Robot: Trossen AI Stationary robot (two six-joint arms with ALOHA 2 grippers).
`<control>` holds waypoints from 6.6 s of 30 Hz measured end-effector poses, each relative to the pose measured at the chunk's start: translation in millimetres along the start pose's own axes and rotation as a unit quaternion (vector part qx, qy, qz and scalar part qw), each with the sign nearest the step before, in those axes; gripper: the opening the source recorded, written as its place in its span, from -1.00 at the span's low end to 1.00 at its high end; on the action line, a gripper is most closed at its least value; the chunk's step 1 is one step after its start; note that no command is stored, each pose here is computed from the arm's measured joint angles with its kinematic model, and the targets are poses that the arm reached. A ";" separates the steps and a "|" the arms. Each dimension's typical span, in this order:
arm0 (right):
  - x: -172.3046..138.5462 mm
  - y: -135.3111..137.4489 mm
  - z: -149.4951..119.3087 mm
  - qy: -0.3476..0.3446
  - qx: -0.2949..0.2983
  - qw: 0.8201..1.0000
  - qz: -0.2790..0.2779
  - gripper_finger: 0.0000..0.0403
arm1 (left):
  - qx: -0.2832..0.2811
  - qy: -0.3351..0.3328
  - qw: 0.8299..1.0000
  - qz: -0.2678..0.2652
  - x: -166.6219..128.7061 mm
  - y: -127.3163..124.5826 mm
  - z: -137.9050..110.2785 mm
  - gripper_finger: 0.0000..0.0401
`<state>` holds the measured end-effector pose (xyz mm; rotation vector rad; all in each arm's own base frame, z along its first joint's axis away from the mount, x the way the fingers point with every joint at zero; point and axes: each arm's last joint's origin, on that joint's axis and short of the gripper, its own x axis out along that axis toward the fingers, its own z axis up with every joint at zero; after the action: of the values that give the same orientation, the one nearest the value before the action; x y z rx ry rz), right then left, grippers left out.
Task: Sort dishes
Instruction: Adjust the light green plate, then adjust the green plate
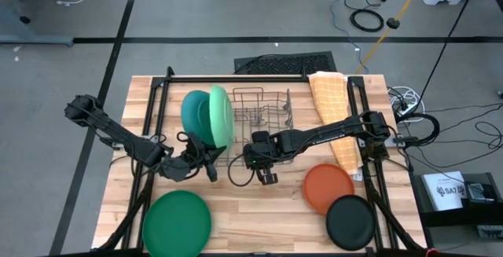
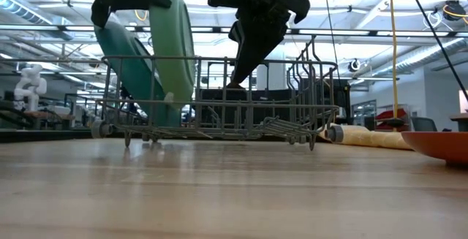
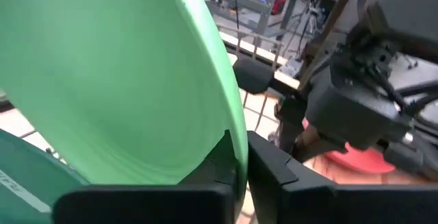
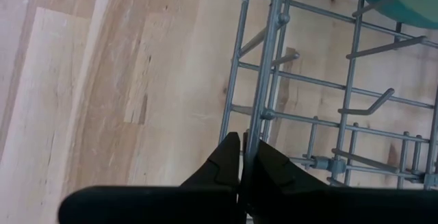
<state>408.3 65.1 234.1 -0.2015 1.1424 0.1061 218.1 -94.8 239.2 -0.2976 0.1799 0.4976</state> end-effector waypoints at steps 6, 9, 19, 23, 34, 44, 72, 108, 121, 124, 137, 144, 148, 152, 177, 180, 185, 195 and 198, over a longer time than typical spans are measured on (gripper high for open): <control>0.0 0.2 0.0 0.000 0.001 1.000 0.002 -0.98 | 0.004 0.006 1.000 -0.007 0.1 -0.3 -0.5 -0.48; 0.0 0.3 0.0 0.000 0.002 1.000 0.002 -0.98 | 0.004 0.006 1.000 -0.007 0.1 -0.3 -0.4 -0.34; -0.8 2.3 -0.5 0.002 -0.003 1.000 0.011 -0.98 | 0.075 -0.023 0.997 -0.015 -8.8 -1.7 21.5 -0.21; -0.8 2.2 -0.4 0.002 -0.003 1.000 0.010 -0.98 | 0.092 -0.035 0.995 -0.013 -13.9 1.6 29.6 -0.21; -0.7 1.6 -0.3 0.001 -0.002 1.000 0.007 -0.98 | 0.083 -0.081 0.993 0.014 -32.1 16.9 55.1 -0.20; -0.7 0.8 0.0 -0.001 -0.002 1.000 0.003 -0.98 | 0.078 -0.032 0.996 0.035 -33.3 28.1 42.9 -0.20; -0.7 0.7 -0.2 0.000 0.000 1.000 0.004 -0.98 | 0.048 -0.042 0.998 0.008 -42.8 34.3 54.0 0.65; -0.7 0.7 -0.1 0.000 0.009 1.000 0.005 -0.98 | 0.221 0.038 0.973 0.045 13.4 30.7 108.1 -0.75; -0.7 0.7 0.0 0.000 0.009 1.000 0.004 -0.98 | 0.171 0.175 0.961 0.129 0.0 41.7 108.6 -0.88; -0.7 0.6 -0.1 0.000 0.009 1.000 0.004 -0.98 | 0.150 0.187 0.960 0.141 -6.2 42.6 105.4 -0.88; -0.6 0.6 0.0 -0.001 0.004 1.000 0.003 -0.98 | 0.135 0.228 0.952 0.152 -23.3 41.7 92.2 -0.88; -0.5 0.6 0.1 -0.002 0.004 1.000 0.003 -0.98 | 0.159 0.140 0.974 0.084 -34.0 29.6 109.8 -0.88; -0.4 0.6 0.1 -0.002 -0.002 1.000 0.002 -0.98 | 0.169 0.103 0.979 0.046 -43.8 25.4 119.0 -0.84; -0.6 0.9 1.8 -0.009 -0.016 1.000 -0.022 -0.91 | 0.173 0.089 0.980 0.035 -52.3 24.1 120.6 -0.62; -32.9 25.2 30.1 -0.079 -0.125 0.980 -0.133 -0.02 | 0.176 0.025 0.982 0.057 -74.1 13.8 115.8 0.01; -43.0 33.8 41.4 -0.123 -0.160 0.970 -0.133 -0.02 | 0.181 0.023 0.981 0.058 -75.7 13.6 115.0 0.01; -46.2 58.3 54.7 -0.207 -0.237 0.946 -0.074 -0.06 | 0.175 0.032 0.982 0.069 -76.5 17.8 111.6 0.01; 11.3 109.7 60.6 -0.231 -0.330 0.914 -0.041 -0.16 | 0.138 0.069 0.987 0.048 -72.8 17.3 94.7 0.00; 33.8 122.8 61.2 -0.242 -0.345 0.906 -0.040 -0.16 | 0.116 0.096 0.989 0.007 -72.3 10.3 92.6 0.00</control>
<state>454.0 197.5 214.9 -0.8075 0.5578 0.4647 159.5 -88.1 341.3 -0.1161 0.4240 0.4569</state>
